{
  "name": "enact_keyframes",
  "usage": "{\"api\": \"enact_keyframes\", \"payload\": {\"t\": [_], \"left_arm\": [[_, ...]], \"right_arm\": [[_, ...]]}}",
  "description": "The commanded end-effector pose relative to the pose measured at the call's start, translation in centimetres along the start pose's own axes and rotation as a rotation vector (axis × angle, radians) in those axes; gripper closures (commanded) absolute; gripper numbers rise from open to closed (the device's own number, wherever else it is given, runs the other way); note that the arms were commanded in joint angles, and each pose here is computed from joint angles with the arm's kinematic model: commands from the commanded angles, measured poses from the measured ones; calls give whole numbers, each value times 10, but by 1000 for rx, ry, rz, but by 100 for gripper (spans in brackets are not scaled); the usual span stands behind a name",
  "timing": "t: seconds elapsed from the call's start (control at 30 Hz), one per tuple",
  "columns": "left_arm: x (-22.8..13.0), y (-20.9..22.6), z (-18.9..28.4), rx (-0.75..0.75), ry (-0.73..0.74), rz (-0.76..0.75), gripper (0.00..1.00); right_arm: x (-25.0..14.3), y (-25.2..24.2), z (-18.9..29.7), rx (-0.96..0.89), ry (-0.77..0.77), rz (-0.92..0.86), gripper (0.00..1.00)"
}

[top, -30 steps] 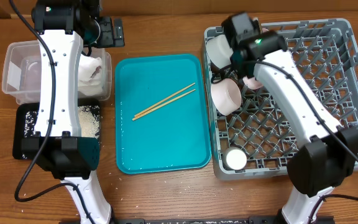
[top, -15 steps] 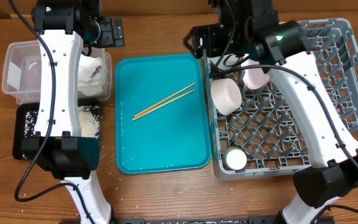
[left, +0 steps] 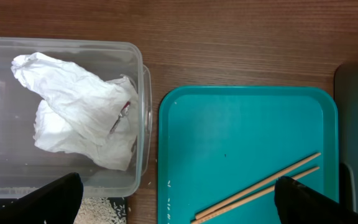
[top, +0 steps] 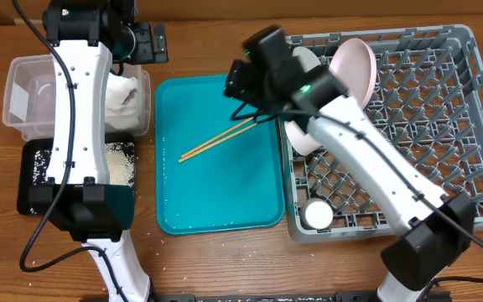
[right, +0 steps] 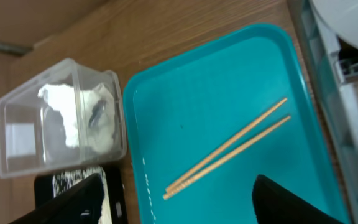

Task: Sort waste into correct bins and load items into the dishwasher
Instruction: 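Lower the right gripper onto the chopsticks and grasp one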

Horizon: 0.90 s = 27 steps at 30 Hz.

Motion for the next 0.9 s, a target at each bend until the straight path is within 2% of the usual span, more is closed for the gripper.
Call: {"api": "enact_keyframes", "payload": {"t": [0.0,0.27,0.53,0.87], "left_arm": [[7,2,20,16,-55,3,0],[7,2,20,16,-55,3,0],[7,2,20,16,-55,3,0],[7,2,20,16,-55,3,0]], "right_arm": [[-11,-10,-18,-69,-77,-83,28],[-41,-18,-78,-99,38,-99,34],[-72,-53,-138,-215,142,-165,36],[-93,-94,-163,-368,197,-188,43]]}}
Point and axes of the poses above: each gripper's point midway between its finger pads, its own z axis back along the fingers, its own y axis along the line the jaws close on, x = y × z, the point moved 3 cm from there along z, back along the fingers, and after that the axes turned 12 degrees about -z, right-handed, at the moved point
